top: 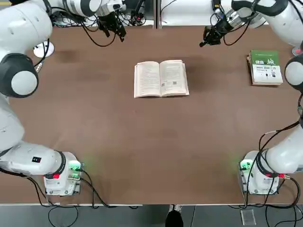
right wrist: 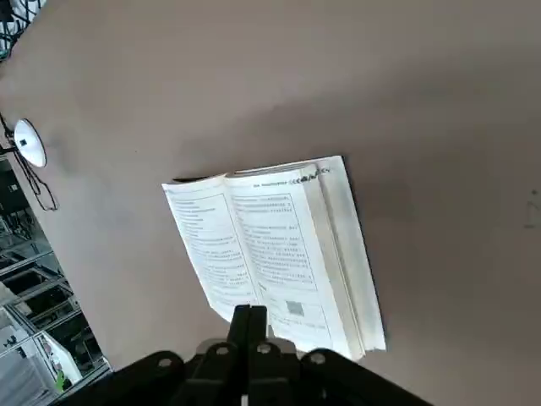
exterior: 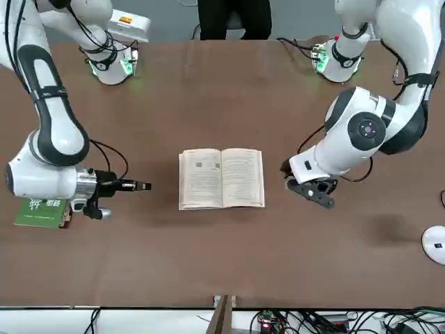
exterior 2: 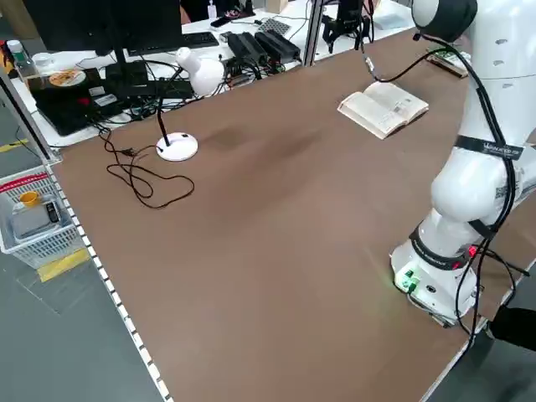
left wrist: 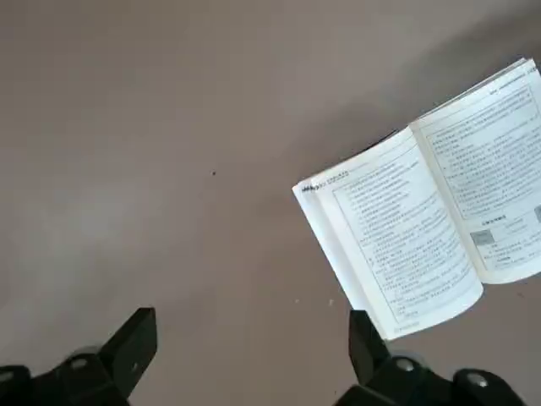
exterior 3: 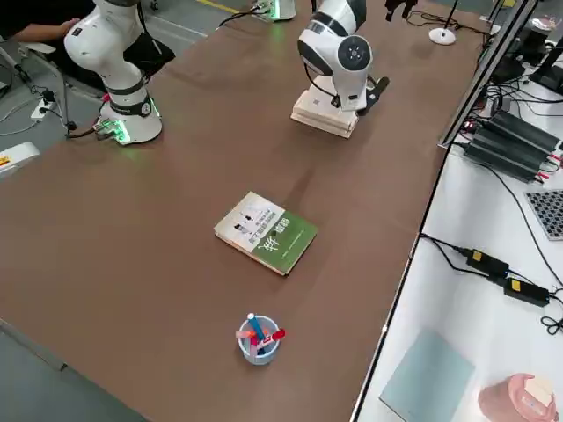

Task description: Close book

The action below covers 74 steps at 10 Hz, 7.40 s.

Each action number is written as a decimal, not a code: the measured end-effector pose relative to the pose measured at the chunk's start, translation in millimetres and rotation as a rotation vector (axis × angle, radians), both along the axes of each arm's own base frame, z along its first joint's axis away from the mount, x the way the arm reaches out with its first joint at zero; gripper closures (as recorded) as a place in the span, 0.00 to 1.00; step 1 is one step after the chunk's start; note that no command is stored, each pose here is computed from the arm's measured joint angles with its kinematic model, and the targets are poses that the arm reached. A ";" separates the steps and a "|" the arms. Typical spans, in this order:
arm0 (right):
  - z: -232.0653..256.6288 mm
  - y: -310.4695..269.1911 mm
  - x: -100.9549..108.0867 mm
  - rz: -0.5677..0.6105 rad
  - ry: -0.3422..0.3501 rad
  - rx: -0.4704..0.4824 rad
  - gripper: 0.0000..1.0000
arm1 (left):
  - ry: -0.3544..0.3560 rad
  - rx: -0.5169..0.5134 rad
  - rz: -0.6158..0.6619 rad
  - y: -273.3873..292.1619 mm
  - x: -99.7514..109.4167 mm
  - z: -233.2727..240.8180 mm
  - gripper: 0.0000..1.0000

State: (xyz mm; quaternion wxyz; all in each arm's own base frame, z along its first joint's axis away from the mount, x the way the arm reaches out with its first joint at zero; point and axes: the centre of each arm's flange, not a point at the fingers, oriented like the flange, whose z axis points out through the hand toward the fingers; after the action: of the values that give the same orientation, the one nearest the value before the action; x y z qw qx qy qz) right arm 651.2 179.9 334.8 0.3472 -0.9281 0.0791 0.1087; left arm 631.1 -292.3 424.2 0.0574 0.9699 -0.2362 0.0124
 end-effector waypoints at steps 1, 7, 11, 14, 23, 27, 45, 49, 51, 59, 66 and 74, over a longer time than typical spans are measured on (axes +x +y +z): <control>-9.2 7.5 -2.4 0.009 -0.005 0.009 0.99 | -0.004 -0.005 -0.002 -3.0 1.3 -5.1 0.00; -66.6 26.7 -16.1 0.050 -0.072 0.059 0.99 | -0.014 -0.016 -0.017 -16.0 4.8 -29.4 0.00; -76.4 51.5 -24.2 0.024 -0.111 0.077 0.99 | -0.030 0.011 -0.055 -28.3 3.0 -44.2 0.00; -95.7 58.5 -33.0 0.040 -0.142 0.073 0.99 | -0.040 0.006 -0.065 -35.9 1.6 -47.6 0.00; -145.9 88.4 -57.7 0.057 -0.181 -0.001 0.99 | -0.038 0.000 -0.067 -39.8 3.3 -62.1 0.00; -148.7 89.6 -59.9 0.053 -0.187 -0.010 0.98 | -0.033 0.000 -0.085 -51.3 -2.3 -67.1 0.00; -178.1 87.4 -71.0 0.077 -0.234 -0.066 0.98 | -0.058 -0.030 -0.204 -86.8 -10.4 -107.1 0.00; -179.1 86.7 -71.8 0.085 -0.240 -0.068 0.98 | -0.086 -0.046 -0.257 -98.3 -13.3 -111.7 0.00; -179.5 86.5 -72.1 0.087 -0.241 -0.068 0.98 | -0.118 -0.066 -0.292 -105.6 -13.1 -117.3 0.00; -179.6 86.4 -72.1 0.087 -0.241 -0.068 0.98 | -0.162 -0.162 -0.341 -136.3 -20.0 -164.3 0.00; -179.6 86.4 -72.1 0.086 -0.241 -0.068 0.98 | -0.151 -0.249 -0.361 -122.0 -2.1 -173.7 0.00; -179.6 86.2 -72.0 0.070 -0.237 -0.061 0.98 | -0.082 -0.290 -0.283 -104.0 4.9 -217.6 0.00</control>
State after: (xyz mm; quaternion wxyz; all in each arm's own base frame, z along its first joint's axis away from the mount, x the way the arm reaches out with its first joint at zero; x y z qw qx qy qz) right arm 579.2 266.0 155.2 0.3218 -0.9467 0.0084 0.0080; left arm 636.0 -396.4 206.6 0.1878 0.9074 -0.3678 0.0777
